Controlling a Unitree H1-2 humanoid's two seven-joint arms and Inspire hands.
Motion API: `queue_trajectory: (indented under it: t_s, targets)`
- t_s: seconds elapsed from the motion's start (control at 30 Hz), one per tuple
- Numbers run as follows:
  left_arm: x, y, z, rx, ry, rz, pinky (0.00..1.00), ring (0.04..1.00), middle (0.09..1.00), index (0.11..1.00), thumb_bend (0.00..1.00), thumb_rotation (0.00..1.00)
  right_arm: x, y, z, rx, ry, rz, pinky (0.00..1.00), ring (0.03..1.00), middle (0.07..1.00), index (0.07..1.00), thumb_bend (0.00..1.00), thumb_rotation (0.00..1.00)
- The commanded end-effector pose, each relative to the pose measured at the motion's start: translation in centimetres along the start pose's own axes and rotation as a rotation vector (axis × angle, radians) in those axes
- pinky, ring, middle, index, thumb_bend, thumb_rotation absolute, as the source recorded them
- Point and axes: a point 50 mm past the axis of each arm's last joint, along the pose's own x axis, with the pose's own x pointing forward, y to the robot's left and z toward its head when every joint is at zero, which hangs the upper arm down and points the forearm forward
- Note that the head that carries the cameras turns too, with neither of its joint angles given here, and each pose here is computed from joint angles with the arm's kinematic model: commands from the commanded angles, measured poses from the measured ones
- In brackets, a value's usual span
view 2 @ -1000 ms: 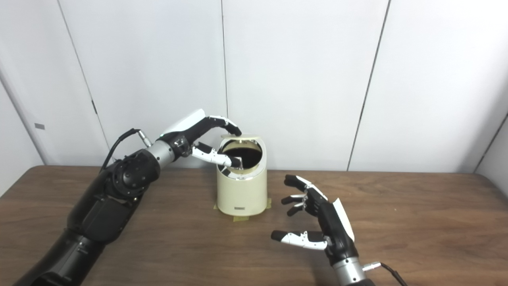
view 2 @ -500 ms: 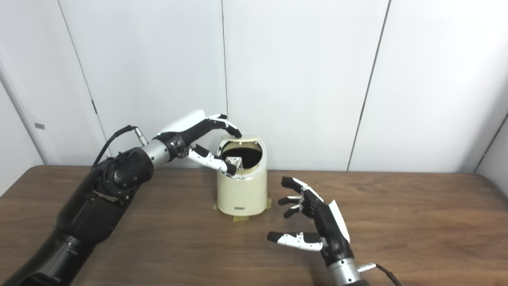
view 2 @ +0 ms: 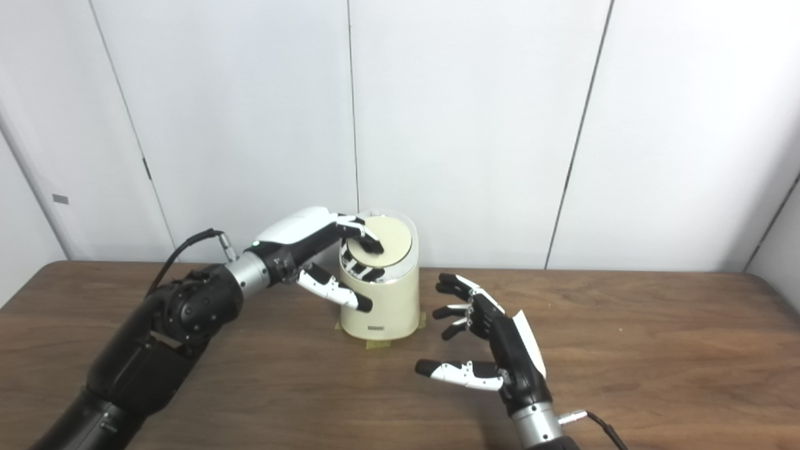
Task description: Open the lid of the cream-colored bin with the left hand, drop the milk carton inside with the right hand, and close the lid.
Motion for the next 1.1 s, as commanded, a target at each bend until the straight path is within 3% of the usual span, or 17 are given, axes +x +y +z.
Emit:
queue_trajectory:
  t_s: [0.0,0.27,0.57,0.8,1.07]
  targets:
    - [0.2,1.3,0.3,0.118,-0.039,0.034,1.0,0.931,0.735,0.725,0.91,0.4,1.7,-0.3,1.9,0.005,-0.094,-0.017,0.44,0.637,0.792,0.803,0.77,0.23]
    - [-0.2,-0.1,0.7,0.299,-0.04,-0.029,1.0,0.944,0.765,0.76,0.9,0.39,1.7,-0.4,2.2,0.005,-0.098,-0.022,0.42,0.621,0.783,0.799,0.75,0.2]
    - [-0.4,-1.4,1.6,0.451,0.025,-0.127,1.0,1.0,0.863,0.884,0.92,0.43,1.6,-0.5,2.4,-0.007,-0.1,-0.018,0.43,0.62,0.778,0.796,0.75,0.23]
    - [-0.5,-1.7,1.8,0.435,0.089,-0.169,1.0,1.0,0.855,0.863,0.95,0.43,1.5,-0.5,2.6,-0.007,-0.095,-0.024,0.44,0.616,0.774,0.793,0.75,0.23]
    - [-0.6,-2.5,1.1,0.302,0.129,-0.219,1.0,1.0,0.843,0.842,0.95,0.46,1.4,-0.6,2.6,-0.015,-0.095,-0.033,0.44,0.612,0.771,0.784,0.73,0.25]
